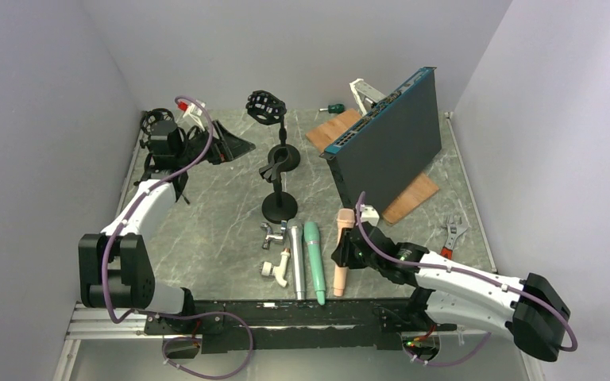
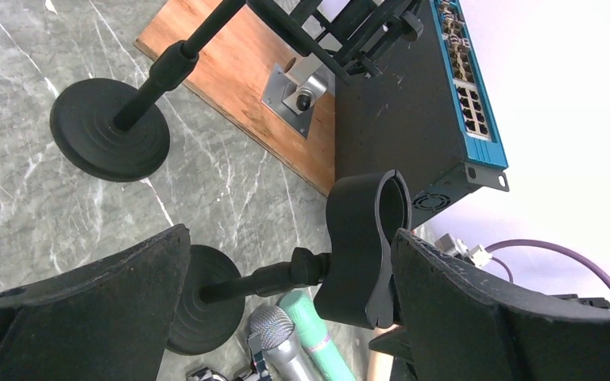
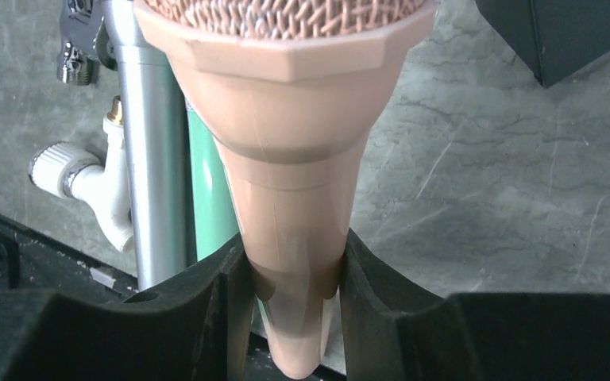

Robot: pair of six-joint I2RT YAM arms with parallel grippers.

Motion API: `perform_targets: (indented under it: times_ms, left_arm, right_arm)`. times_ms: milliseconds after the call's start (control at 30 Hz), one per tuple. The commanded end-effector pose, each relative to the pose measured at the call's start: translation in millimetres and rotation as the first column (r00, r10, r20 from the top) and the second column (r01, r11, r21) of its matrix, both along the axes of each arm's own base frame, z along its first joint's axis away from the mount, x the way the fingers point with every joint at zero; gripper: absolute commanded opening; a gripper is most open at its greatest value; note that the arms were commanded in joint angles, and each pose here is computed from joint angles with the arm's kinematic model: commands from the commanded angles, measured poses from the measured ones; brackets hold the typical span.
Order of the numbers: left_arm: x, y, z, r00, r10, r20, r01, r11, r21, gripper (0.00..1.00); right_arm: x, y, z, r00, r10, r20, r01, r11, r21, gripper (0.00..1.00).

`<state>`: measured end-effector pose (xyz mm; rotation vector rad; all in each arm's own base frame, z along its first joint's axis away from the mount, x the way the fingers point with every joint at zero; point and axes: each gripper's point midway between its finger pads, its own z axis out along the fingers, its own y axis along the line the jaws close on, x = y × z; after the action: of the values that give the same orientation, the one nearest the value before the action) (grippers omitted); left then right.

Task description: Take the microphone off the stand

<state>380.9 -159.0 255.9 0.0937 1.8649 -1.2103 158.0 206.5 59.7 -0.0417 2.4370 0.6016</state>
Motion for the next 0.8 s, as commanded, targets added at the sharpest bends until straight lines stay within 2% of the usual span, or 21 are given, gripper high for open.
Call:
perform_targets:
  times_ms: [0, 433, 767]
  left_arm:
    - [1, -2, 18, 0.997, -0.018, 0.071, 0.016, 0.999, 0.030, 0.99]
    - [3, -1, 14, 0.998, -0.017, 0.058, 0.015, 0.999, 0.040, 0.99]
    - [2, -2, 15, 0.998, -0.019, 0.060, 0.017, 0.999, 0.045, 0.99]
  right_arm:
    - [18, 6, 10, 0.997, -0.045, 0.070, 0.045, 0.999, 0.010, 0.20]
    - [23, 20, -4, 0.998, -0.007, 0.063, 0.009, 0.999, -0.043, 0.25]
    - [24, 23, -12, 0.999, -0.013, 0.047, 0.015, 0.998, -0.057, 0.36]
